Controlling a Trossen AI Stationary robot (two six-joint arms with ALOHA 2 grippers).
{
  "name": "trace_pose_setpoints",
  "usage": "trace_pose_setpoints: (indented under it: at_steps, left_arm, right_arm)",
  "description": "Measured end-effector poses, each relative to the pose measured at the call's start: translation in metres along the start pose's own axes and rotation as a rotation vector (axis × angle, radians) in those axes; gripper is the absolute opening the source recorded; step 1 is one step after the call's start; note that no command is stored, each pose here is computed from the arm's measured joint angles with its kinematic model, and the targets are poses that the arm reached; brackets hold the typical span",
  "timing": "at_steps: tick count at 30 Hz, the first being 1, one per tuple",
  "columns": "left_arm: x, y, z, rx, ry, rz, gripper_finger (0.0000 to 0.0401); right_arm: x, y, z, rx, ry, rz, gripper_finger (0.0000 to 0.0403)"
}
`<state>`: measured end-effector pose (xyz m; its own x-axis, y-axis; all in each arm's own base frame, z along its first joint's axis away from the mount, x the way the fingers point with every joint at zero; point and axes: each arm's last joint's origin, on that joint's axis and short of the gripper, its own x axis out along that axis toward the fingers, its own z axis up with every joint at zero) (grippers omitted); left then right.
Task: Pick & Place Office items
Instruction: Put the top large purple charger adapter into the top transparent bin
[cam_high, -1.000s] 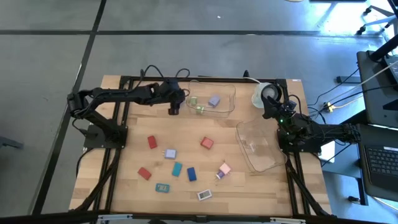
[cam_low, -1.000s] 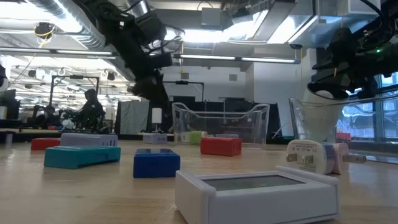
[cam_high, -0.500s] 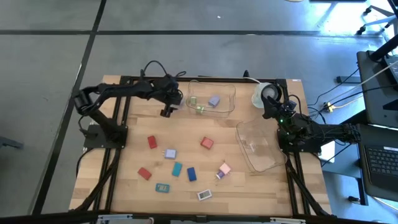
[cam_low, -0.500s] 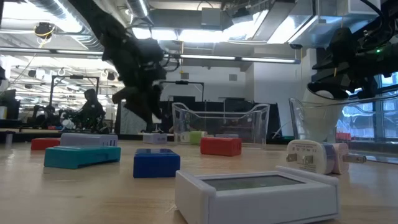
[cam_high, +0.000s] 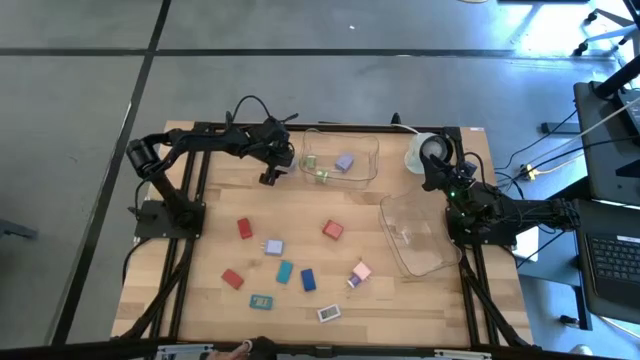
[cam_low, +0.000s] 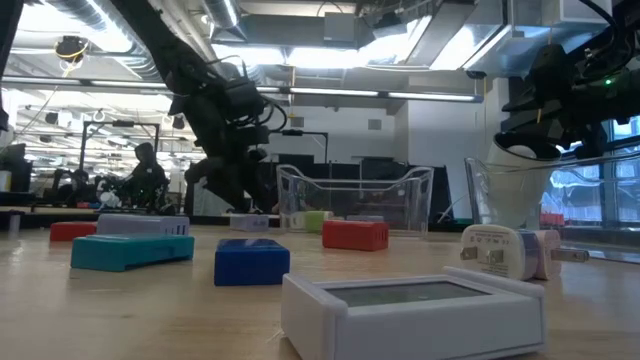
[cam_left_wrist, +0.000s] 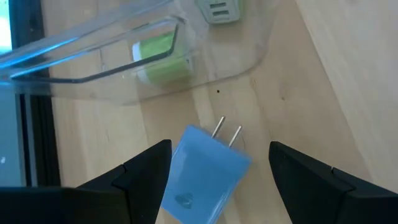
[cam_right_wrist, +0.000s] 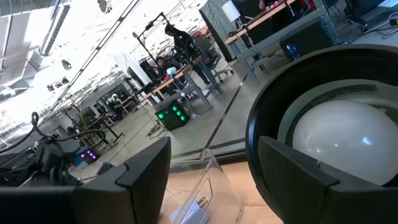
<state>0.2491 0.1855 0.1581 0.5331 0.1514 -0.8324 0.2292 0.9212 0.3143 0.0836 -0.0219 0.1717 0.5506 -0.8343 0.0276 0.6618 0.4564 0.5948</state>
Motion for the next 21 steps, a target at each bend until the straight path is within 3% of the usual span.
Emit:
trace_pose_setpoints:
  at_steps: [5, 12, 21]
  left_arm:
    - [0.0002, 0.0, 0.0014, 0.025, -0.006, 0.005, 0.0267]
    - [0.0011, -0.0023, 0.0054, -0.087, -0.013, 0.005, 0.0267]
    - [0.0024, -0.0076, 0.0083, 0.034, 0.037, 0.011, 0.0268]
  right_arm:
    - [0.0, 0.0, 0.0, 0.0, 0.0, 0.0, 0.0246]
    - [0.0, 0.0, 0.0, 0.0, 0.0, 0.0, 0.0246]
    - [0.0, 0.0, 0.0, 0.0, 0.0, 0.0, 0.0246]
